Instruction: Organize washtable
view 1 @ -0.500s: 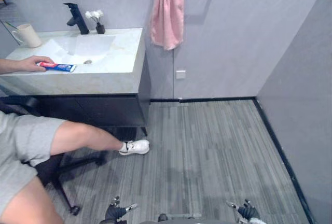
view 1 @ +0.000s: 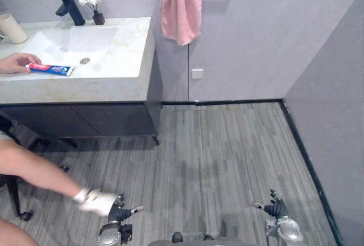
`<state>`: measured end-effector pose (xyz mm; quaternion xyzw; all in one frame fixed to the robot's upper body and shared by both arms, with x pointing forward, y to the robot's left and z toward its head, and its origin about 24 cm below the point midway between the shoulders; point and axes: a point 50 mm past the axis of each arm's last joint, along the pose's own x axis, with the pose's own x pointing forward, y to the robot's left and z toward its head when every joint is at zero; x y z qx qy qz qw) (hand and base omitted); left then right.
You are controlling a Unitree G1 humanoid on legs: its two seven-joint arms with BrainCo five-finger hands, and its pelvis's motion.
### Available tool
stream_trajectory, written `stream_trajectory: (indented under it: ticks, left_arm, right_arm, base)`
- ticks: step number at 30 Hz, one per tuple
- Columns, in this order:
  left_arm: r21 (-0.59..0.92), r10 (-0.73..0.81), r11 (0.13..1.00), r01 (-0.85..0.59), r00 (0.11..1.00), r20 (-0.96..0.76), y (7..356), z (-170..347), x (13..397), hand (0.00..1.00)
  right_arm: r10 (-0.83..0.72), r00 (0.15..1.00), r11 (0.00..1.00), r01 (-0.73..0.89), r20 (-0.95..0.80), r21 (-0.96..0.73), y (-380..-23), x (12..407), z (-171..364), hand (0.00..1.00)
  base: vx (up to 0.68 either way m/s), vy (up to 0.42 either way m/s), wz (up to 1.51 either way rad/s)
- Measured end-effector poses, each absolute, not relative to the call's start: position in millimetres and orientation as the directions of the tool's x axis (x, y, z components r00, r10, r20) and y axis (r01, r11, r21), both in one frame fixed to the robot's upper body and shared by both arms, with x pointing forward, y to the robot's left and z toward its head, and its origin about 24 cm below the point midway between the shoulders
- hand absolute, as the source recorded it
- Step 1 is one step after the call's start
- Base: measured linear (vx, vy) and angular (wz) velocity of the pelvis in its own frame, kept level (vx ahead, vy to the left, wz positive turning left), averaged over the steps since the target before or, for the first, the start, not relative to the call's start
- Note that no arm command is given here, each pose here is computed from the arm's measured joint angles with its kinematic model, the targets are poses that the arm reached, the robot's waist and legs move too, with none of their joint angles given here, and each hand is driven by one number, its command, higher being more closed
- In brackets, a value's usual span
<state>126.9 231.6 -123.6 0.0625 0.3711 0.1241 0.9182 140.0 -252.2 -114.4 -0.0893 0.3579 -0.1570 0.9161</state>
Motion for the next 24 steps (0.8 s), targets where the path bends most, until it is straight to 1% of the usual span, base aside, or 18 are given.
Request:
stream_trajectory:
  ticks: [5,7,13,16,21,24]
  left_arm:
    - [0.184,0.245,0.969,-0.166,0.743,-0.622,222,-115,137,0.0]
    - [0.178,0.242,0.97,-0.167,0.745,-0.621,220,-115,137,0.0]
    - [0.171,0.231,0.972,-0.16,0.778,-0.584,218,-107,143,0.0]
    - [0.179,0.207,0.976,-0.126,0.801,-0.562,216,-102,154,0.0]
    - [0.179,0.198,0.976,-0.121,0.834,-0.515,214,-93,171,0.0]
    - [0.18,0.2,0.976,-0.122,0.834,-0.514,215,-93,169,0.0]
  right_arm:
    - [-0.348,0.718,0.935,0.22,-0.603,-0.278,-253,149,-109,0.0]
    - [-0.346,0.722,0.936,0.219,-0.6,-0.276,-252,151,-108,0.0]
    - [-0.355,0.708,0.933,0.231,-0.61,-0.275,-253,149,-110,0.0]
    - [-0.345,0.705,0.937,0.225,-0.62,-0.266,-248,150,-111,0.0]
    - [-0.35,0.748,0.933,0.226,-0.564,-0.28,-253,165,-99,0.0]
    - [-0.354,0.759,0.931,0.229,-0.547,-0.285,-256,166,-94,0.0]
  base:
    - [-0.06,0.021,-0.26]
    - [-0.06,0.041,-0.42]
    - [0.06,0.067,-0.34]
    - [0.23,0.053,-0.02]
    - [0.4,-0.007,0.2]
    - [0.58,-0.115,0.34]
